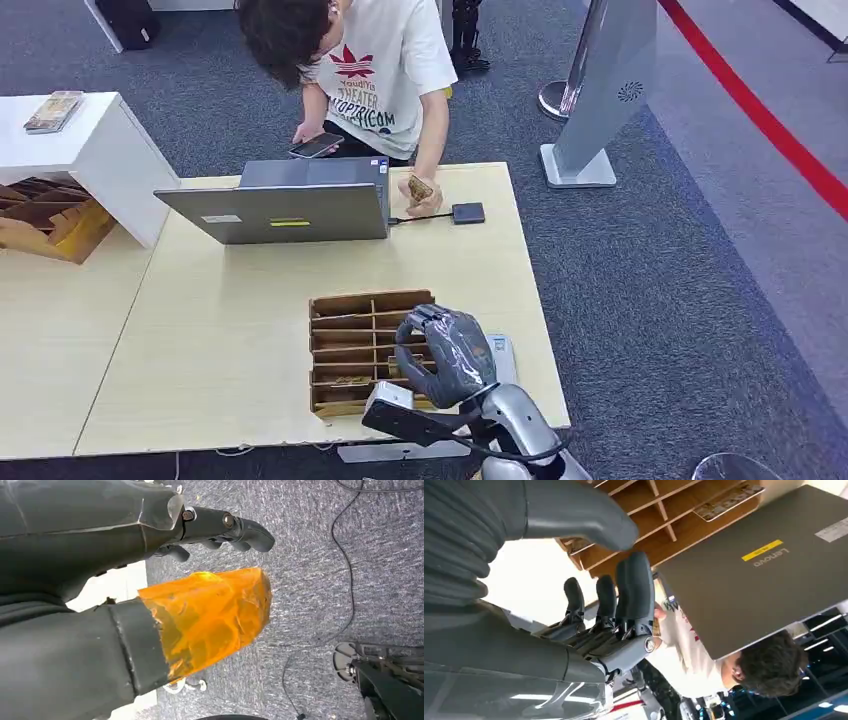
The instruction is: Pass the card to the sensor for recognition and then transmit it.
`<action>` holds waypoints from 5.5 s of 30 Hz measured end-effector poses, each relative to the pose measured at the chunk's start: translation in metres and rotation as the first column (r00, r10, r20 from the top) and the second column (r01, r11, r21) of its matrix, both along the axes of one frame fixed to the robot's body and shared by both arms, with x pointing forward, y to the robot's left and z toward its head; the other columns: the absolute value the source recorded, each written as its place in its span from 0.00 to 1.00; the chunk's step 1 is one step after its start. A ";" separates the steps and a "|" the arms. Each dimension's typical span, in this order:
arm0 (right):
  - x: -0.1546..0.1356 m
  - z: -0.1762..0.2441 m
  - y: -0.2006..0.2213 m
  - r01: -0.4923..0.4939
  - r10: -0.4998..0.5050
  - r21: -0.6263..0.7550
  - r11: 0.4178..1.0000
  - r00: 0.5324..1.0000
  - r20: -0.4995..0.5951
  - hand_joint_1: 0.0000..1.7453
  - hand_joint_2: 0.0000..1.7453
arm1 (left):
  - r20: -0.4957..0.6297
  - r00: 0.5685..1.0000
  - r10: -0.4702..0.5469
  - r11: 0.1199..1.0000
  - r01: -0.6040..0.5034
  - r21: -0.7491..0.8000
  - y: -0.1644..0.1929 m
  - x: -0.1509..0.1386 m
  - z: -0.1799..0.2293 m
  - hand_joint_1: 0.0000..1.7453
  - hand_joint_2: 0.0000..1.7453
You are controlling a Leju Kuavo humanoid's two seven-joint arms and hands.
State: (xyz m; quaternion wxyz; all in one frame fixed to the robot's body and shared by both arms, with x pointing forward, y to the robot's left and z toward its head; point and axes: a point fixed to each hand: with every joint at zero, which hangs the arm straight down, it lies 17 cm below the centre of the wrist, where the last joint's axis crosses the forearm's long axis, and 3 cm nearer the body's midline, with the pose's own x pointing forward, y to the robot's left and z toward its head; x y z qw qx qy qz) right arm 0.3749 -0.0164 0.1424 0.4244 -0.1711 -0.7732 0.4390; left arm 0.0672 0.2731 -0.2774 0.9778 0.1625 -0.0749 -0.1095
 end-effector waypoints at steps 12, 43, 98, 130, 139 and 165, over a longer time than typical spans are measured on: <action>0.006 -0.010 -0.002 0.026 -0.024 -0.073 0.997 0.999 0.021 0.48 1.00 | -0.003 1.000 -0.015 1.000 0.015 -0.001 0.000 0.000 0.000 0.00 0.00; 0.019 -0.031 -0.009 0.054 -0.056 -0.142 0.988 0.998 -0.010 0.43 1.00 | -0.010 0.999 -0.032 0.999 0.032 -0.006 0.000 0.000 0.000 0.00 0.00; 0.044 -0.059 -0.026 0.119 -0.135 -0.192 0.974 0.988 -0.076 1.00 1.00 | -0.006 0.998 -0.057 0.998 0.057 -0.005 -0.001 0.006 0.000 0.00 0.00; 0.013 0.098 -0.032 -0.071 0.082 0.576 0.814 0.997 0.007 1.00 1.00 | 0.014 0.999 -0.038 0.999 0.038 0.002 0.001 0.007 0.001 0.00 0.00; -0.020 0.228 -0.105 -0.176 0.307 0.966 0.191 0.945 0.111 1.00 1.00 | 0.014 1.000 -0.008 1.000 0.008 0.015 0.004 0.002 0.001 0.00 0.00; -0.030 0.245 -0.108 -0.240 0.239 0.932 0.272 0.955 0.177 1.00 1.00 | 0.018 0.999 -0.035 0.999 0.034 0.026 0.004 0.004 0.001 0.00 0.00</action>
